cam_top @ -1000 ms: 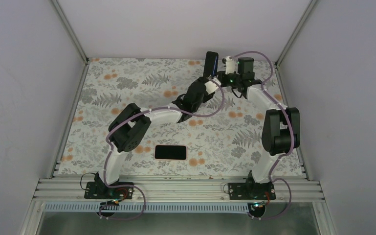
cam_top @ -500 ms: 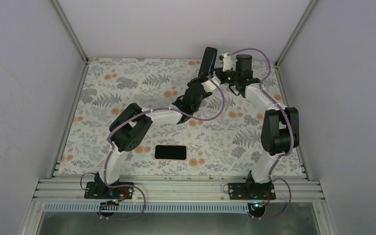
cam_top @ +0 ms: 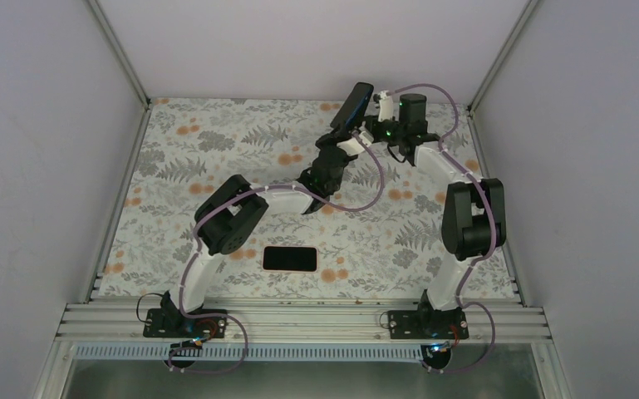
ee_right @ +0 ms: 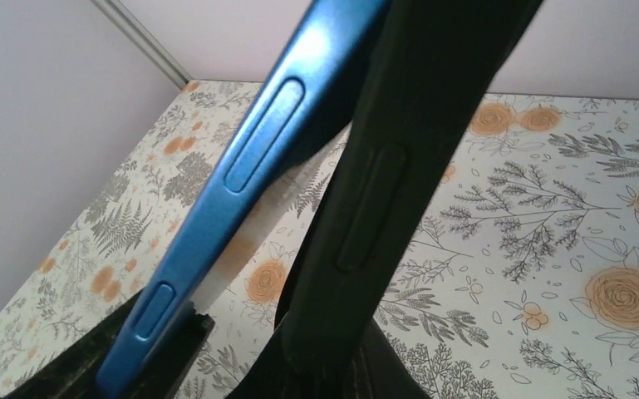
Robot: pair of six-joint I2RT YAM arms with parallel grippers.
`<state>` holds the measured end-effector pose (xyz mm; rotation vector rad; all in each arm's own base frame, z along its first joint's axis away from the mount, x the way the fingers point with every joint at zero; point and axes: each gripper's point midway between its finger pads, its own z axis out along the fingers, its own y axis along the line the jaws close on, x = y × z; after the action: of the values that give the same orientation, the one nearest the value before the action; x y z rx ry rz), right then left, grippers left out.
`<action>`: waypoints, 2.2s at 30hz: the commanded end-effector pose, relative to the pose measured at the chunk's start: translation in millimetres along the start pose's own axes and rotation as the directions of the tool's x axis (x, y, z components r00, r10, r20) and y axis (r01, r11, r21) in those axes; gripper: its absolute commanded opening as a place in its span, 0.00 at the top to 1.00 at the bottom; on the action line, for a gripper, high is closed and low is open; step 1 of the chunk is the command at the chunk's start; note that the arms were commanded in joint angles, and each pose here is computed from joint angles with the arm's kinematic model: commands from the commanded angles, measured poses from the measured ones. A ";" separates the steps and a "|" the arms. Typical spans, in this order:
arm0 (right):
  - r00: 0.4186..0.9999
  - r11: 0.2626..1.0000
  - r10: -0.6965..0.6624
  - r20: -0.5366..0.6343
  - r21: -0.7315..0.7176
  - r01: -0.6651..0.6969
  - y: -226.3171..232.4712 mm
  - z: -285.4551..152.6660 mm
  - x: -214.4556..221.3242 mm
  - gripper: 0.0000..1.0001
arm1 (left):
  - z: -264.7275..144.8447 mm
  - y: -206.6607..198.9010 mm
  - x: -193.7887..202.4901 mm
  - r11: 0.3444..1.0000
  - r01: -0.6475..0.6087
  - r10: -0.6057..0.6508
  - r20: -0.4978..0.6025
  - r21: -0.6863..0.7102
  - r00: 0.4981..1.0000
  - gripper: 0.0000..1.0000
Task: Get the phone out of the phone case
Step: Remove the phone case from the phone, then place the phone at the center of the board, then place the phone case at the center of the board.
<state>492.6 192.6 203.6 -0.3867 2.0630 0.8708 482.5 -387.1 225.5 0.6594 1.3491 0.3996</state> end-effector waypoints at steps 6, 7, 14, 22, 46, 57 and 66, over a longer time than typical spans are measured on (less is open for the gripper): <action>0.970 0.993 0.002 -0.245 -0.117 -0.031 35.2 8.5 78.1 0.96 | 13.7 66.7 -10.6 0.982 0.055 -0.051 0.027 -0.181 0.998 0.98; 0.970 0.995 -0.014 -0.243 -0.095 -0.009 30.6 8.2 77.7 0.96 | 11.6 65.9 -10.5 0.984 0.056 -0.052 0.028 -0.171 0.998 0.98; 0.969 0.992 -0.091 -0.230 0.063 0.108 -13.3 -2.7 69.5 0.96 | -5.1 58.2 -9.3 0.996 0.080 -0.079 0.008 -0.043 0.997 0.98; 0.976 0.995 0.023 -0.216 0.100 -0.001 -48.6 -15.9 64.7 0.96 | -44.5 30.3 -0.1 0.997 0.030 -0.030 -0.001 0.067 1.000 0.98; 0.777 0.981 0.064 -0.627 -0.105 -0.165 -25.8 -74.3 185.0 0.96 | -132.2 37.0 119.0 0.902 -0.384 0.421 -0.201 0.197 0.885 0.98; 0.678 0.988 0.012 -0.735 -0.094 -0.119 -19.4 -108.7 243.7 0.96 | -166.0 26.5 180.3 0.815 -0.478 0.560 -0.236 0.327 0.794 0.98; 0.645 0.996 0.029 -0.763 -0.028 -0.079 -41.4 -104.3 257.6 0.91 | -199.1 -4.6 192.4 0.728 -0.431 0.586 -0.157 0.534 0.795 0.98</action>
<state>297.8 114.7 36.3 -0.8108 2.8050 1.0172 341.8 -222.0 64.8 1.3926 1.5745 0.7584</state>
